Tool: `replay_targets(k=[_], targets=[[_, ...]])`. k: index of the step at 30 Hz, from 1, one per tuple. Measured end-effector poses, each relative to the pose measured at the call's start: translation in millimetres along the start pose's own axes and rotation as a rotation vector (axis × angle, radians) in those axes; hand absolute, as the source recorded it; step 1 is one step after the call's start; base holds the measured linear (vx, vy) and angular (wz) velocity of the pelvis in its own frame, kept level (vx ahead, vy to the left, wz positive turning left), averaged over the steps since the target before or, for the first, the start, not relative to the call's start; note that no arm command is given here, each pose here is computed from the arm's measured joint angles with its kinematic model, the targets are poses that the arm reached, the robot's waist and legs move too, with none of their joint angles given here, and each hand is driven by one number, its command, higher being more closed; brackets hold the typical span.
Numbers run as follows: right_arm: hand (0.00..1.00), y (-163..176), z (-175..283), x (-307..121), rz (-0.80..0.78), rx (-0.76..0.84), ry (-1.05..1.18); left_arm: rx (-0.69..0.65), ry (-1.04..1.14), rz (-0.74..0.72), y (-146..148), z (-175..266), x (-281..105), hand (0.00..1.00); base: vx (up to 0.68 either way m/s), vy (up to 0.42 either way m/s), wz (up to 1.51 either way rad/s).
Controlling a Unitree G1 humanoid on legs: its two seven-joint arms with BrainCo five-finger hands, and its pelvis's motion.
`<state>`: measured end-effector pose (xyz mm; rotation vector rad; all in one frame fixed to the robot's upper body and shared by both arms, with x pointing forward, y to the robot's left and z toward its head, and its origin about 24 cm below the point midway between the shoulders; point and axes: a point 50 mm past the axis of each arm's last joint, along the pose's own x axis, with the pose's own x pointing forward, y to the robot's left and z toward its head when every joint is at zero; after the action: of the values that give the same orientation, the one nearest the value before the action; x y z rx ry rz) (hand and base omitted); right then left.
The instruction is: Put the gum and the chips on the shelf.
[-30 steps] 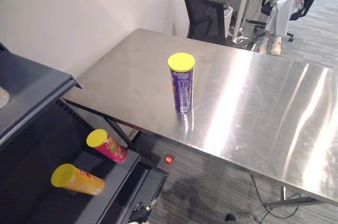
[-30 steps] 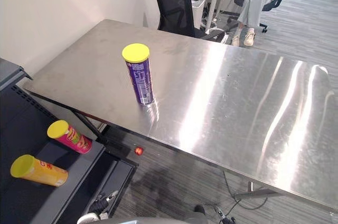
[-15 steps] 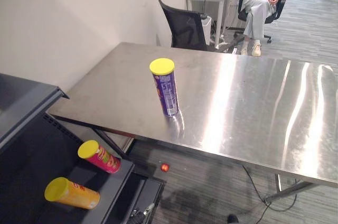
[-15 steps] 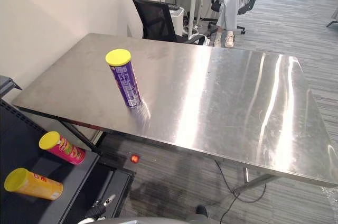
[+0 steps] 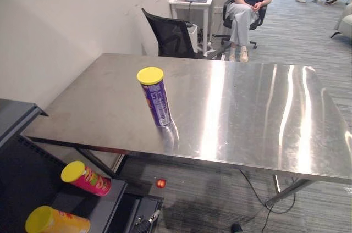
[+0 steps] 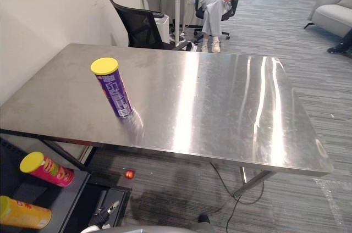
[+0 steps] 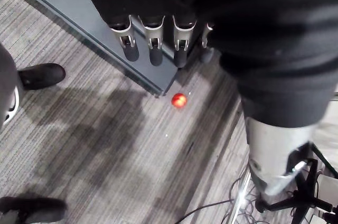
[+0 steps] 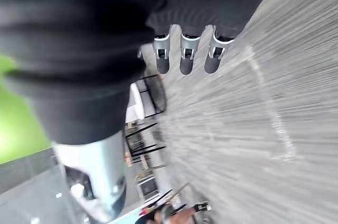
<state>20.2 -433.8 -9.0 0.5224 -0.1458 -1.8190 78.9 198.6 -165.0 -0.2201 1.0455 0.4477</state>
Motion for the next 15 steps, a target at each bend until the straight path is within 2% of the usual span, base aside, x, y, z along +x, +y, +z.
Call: replay_targets(k=[5,9,13,15], targets=[[0.0,41.1,40.4,-6.0,0.087,-0.021,-0.208,0.036,0.006,-0.019,-4.6,-3.1,-1.0,0.0,-0.02,-0.069,-0.07],[0.0,76.5,60.8,-25.8,0.232,-0.063,-0.358,0.067,0.017,-0.039,-6.0,-8.2,-2.8,0.0,0.0,-0.06,-0.04],[0.0,124.7,70.3,-65.5,0.51,-0.089,-0.473,0.133,0.016,-0.072,-10.8,-8.5,-3.0,0.0,-0.01,-0.057,0.04],[0.0,152.5,66.4,-99.7,0.755,-0.102,-0.502,0.162,0.016,-0.094,-13.4,-8.5,-3.1,0.0,-0.01,-0.06,0.18]])
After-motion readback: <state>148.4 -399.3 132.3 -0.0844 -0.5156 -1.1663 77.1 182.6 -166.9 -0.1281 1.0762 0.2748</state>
